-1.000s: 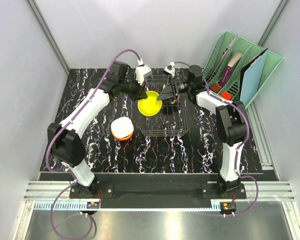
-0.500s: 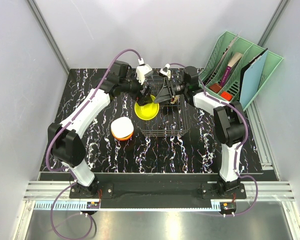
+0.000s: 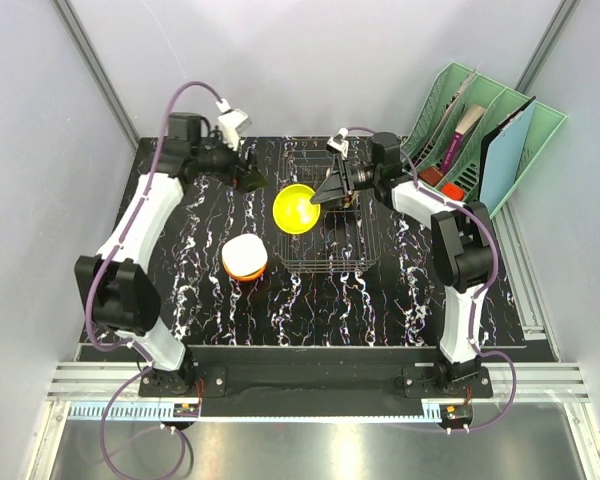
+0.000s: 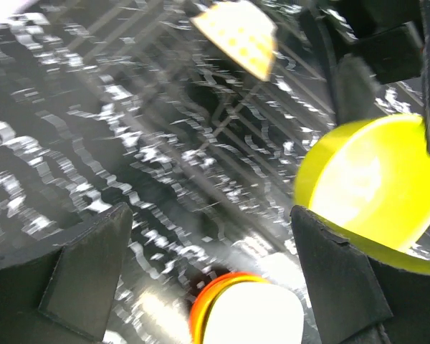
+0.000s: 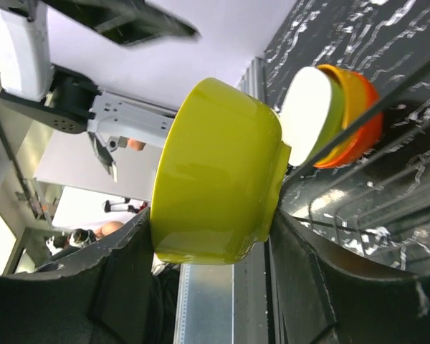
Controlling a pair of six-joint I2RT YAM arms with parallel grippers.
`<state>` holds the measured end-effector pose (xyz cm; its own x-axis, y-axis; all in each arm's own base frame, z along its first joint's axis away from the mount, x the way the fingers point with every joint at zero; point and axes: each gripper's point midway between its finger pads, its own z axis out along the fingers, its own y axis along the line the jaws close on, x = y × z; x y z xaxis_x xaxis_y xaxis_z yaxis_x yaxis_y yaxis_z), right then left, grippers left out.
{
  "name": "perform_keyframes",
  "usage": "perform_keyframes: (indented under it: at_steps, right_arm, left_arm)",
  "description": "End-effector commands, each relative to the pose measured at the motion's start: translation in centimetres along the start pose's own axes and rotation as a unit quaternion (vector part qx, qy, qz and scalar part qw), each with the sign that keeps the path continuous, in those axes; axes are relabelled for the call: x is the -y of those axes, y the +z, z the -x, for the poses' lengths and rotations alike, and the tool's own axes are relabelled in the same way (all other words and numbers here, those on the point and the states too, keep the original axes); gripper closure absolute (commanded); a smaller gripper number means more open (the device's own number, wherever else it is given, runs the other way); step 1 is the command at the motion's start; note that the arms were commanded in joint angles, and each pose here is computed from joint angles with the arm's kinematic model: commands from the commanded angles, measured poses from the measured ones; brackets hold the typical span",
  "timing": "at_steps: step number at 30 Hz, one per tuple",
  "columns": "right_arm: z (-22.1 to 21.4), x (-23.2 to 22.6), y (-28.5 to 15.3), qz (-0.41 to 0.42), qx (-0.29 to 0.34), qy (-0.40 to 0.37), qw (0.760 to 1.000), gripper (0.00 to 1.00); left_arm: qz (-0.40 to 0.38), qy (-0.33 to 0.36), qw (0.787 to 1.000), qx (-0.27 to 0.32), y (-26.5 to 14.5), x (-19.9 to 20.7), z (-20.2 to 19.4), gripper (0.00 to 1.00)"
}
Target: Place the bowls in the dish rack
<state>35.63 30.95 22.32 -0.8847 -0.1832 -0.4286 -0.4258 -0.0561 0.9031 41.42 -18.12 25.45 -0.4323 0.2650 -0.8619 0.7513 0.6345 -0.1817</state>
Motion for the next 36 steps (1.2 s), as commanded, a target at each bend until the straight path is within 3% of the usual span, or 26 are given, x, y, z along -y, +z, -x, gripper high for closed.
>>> perform_keyframes:
  at_steps: [1,7,9,16,20,26,30,36]
  right_arm:
    - [1.4,-0.9,-0.8,-0.029,0.017,-0.046,0.998,1.0]
    - [3.1,-1.0,-1.3,-0.061,0.049,-0.061,0.995,1.0]
    - [3.1,0.2,-1.7,-0.099,0.053,-0.05,0.992,1.0]
    - [6.9,0.5,-3.4,-0.224,0.087,-0.116,0.964,1.0]
    - [10.0,2.4,-6.5,-0.363,0.126,-0.154,0.91,1.0]
    - [13.3,2.7,-9.9,-0.482,0.158,-0.199,0.839,1.0]
    - [14.7,2.5,-9.5,-0.521,0.158,-0.235,0.805,1.0]
    - [16.2,2.7,-7.8,-0.616,0.145,-0.318,0.706,1.0]
  left_arm:
    - [0.025,0.04,0.998,0.043,-3.4,-0.3,2.0,0.04]
    - [0.04,0.025,0.998,0.039,-4.8,-1.1,0.3,0.04]
    - [0.044,0.018,0.998,0.036,-5.0,-1.4,-0.3,0.05]
    - [0.06,0.002,0.998,0.028,-6.0,-2.2,-2.2,0.05]
    - [0.074,0.003,0.997,0.016,-6.2,-2.8,-3.3,0.05]
    - [0.089,-0.005,0.996,-0.002,-6.7,-3.7,-4.4,0.05]
    - [0.088,-0.008,0.996,-0.009,-6.7,-3.7,-5.1,0.05]
    - [0.087,-0.01,0.996,-0.018,-6.7,-3.5,-6.4,0.05]
